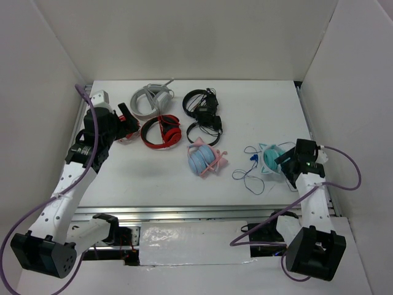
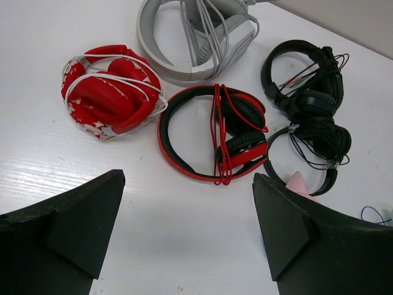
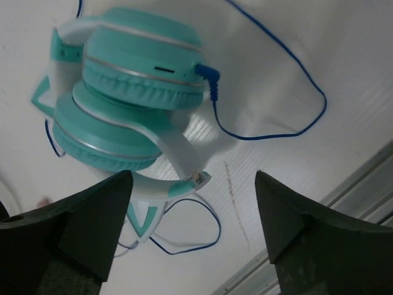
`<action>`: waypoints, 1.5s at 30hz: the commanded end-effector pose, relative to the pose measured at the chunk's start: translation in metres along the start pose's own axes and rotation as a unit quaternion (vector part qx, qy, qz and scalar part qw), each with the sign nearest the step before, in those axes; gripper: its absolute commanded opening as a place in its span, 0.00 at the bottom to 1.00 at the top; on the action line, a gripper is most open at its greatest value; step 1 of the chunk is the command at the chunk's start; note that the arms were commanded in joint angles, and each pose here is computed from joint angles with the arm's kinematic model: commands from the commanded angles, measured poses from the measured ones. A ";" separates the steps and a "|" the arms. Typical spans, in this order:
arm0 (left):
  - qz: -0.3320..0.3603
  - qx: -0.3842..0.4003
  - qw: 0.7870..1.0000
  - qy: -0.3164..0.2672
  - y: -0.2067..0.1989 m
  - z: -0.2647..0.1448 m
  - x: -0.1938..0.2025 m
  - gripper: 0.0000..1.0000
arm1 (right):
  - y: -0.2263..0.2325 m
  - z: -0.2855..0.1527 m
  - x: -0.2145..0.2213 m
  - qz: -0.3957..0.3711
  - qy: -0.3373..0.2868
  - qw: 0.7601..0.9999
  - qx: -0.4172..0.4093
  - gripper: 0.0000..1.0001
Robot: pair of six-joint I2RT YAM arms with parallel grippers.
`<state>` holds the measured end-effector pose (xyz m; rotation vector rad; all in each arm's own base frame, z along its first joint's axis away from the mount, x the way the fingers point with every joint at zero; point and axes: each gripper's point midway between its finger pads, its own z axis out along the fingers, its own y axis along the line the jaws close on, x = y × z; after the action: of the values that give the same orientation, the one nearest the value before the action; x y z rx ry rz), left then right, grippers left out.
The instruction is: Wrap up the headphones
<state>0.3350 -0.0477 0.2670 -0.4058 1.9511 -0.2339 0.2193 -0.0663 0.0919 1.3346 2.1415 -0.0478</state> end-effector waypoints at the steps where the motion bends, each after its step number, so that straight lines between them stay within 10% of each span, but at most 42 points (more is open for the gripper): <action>1: 0.014 0.019 1.000 -0.009 -0.006 0.006 -0.004 0.99 | 0.031 0.001 0.001 -0.062 0.010 0.994 -0.094 0.85; 23: 0.029 0.035 0.999 0.010 -0.016 0.025 0.000 0.99 | 0.004 0.038 0.021 -0.033 0.026 0.999 -0.024 0.64; 38: 0.040 0.106 0.993 0.032 -0.043 0.012 0.007 0.99 | 0.061 0.042 -0.008 -0.012 -0.041 0.987 -0.155 0.06; 45: 0.077 0.252 0.962 0.079 -0.116 0.000 0.031 0.99 | 0.102 -0.004 -0.030 -0.051 -0.093 0.966 -0.234 0.03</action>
<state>0.3426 -0.1246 0.2475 -0.0845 2.0699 -0.5001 0.2759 -0.0418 0.0764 1.0727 2.0679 0.2042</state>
